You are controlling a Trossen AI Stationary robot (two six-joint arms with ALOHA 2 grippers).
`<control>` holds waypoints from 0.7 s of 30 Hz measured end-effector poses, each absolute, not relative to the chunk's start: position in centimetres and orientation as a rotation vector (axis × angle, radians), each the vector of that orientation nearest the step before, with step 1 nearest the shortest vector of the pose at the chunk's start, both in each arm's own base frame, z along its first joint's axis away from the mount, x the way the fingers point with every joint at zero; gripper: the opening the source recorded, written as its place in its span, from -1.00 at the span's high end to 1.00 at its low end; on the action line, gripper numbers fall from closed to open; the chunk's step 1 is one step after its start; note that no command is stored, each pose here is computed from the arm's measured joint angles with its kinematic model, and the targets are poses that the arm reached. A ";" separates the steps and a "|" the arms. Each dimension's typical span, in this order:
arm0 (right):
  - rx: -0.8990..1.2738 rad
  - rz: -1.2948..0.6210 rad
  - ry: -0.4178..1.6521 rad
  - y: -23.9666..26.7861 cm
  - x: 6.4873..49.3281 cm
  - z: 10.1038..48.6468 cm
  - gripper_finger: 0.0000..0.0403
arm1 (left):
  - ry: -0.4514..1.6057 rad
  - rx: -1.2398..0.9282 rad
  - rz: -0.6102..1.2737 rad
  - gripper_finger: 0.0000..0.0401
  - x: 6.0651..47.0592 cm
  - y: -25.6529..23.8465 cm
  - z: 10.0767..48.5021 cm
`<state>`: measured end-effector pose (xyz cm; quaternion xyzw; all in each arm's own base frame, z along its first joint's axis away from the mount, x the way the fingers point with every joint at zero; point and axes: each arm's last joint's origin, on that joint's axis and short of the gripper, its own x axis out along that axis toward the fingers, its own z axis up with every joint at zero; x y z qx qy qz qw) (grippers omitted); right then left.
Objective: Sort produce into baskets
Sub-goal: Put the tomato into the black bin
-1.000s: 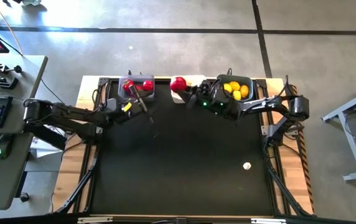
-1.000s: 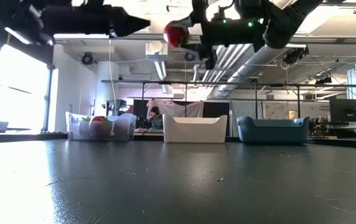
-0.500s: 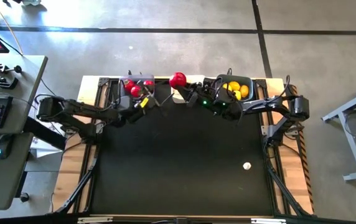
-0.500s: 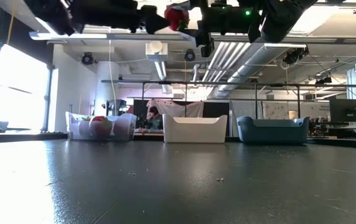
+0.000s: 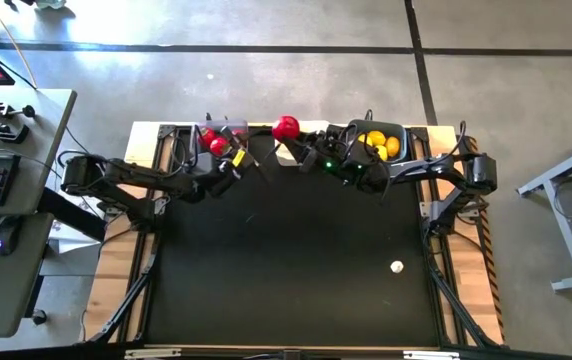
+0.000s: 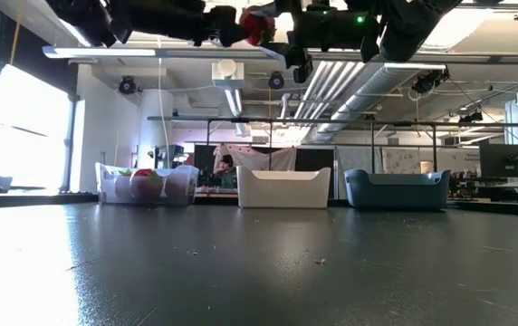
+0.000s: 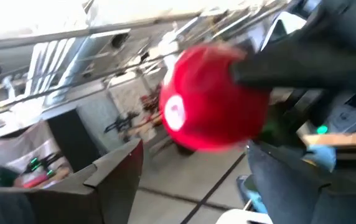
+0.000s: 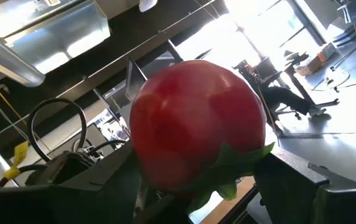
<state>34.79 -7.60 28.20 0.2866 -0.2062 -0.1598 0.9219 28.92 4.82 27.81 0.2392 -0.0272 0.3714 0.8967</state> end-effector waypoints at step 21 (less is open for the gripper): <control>0.539 -0.337 -0.408 -7.6 34.8 28.1 -0.27 | 0.081 0.497 0.779 0.88 29.0 4.8 26.7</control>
